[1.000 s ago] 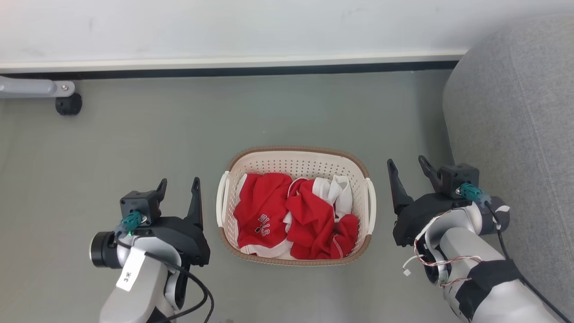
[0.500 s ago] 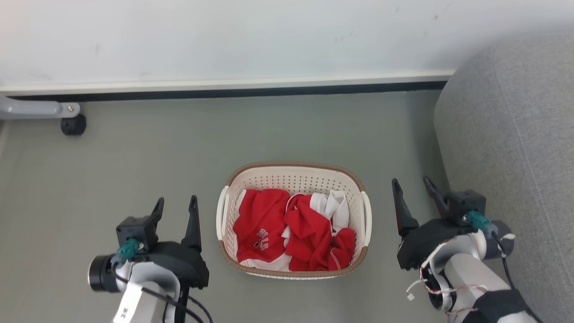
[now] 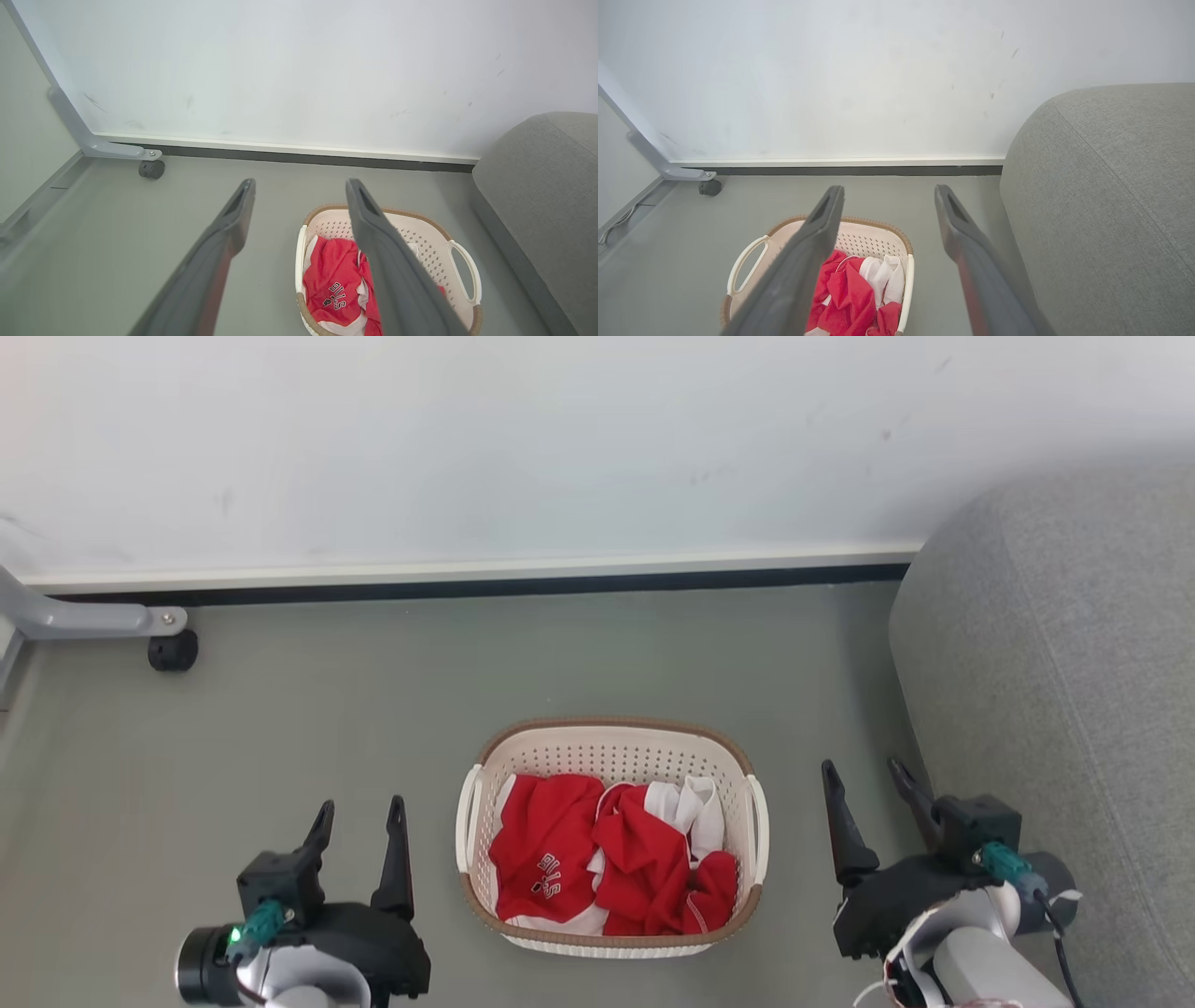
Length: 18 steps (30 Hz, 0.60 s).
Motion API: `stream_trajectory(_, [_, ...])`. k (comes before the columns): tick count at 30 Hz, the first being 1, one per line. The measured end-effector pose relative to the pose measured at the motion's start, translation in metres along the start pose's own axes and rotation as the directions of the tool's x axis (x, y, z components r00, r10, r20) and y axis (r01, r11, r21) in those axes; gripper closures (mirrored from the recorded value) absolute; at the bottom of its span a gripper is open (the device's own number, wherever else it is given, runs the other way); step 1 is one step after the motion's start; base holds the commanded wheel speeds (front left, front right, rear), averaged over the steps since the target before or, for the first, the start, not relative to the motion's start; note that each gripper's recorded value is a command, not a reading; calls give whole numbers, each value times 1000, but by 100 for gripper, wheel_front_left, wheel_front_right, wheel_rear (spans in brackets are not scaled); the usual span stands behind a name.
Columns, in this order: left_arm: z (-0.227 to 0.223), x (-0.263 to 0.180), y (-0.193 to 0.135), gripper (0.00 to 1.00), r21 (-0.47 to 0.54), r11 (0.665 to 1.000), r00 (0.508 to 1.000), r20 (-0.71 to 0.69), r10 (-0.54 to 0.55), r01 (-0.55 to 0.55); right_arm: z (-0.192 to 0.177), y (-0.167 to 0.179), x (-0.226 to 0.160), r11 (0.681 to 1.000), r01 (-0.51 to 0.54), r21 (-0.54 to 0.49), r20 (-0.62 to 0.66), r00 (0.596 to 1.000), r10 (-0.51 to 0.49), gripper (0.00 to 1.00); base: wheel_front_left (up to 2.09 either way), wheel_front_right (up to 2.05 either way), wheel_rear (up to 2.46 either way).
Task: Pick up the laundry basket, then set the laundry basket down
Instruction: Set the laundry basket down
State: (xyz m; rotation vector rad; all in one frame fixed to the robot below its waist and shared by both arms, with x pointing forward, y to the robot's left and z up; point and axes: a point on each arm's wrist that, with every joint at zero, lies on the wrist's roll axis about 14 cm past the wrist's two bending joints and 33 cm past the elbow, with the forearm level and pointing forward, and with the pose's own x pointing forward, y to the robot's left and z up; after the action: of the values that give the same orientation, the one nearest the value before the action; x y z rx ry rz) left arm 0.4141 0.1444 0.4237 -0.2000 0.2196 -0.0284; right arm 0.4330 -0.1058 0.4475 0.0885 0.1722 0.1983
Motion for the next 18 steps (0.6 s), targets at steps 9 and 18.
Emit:
stream_trajectory(9, [9, -18, 8, 0, 2, 1000, 999, 46, 27, -27, 13, -5, -16, 1000, 30, -10, 60, 998, -29, 0, 0, 0, 0])
stream_trajectory(18, [25, -25, 11, 0, 27, 999, 994, 104, 32, -35, 28, -13, -23, 998, 60, -28, 121, 991, -57, 0, 0, 0, 0])
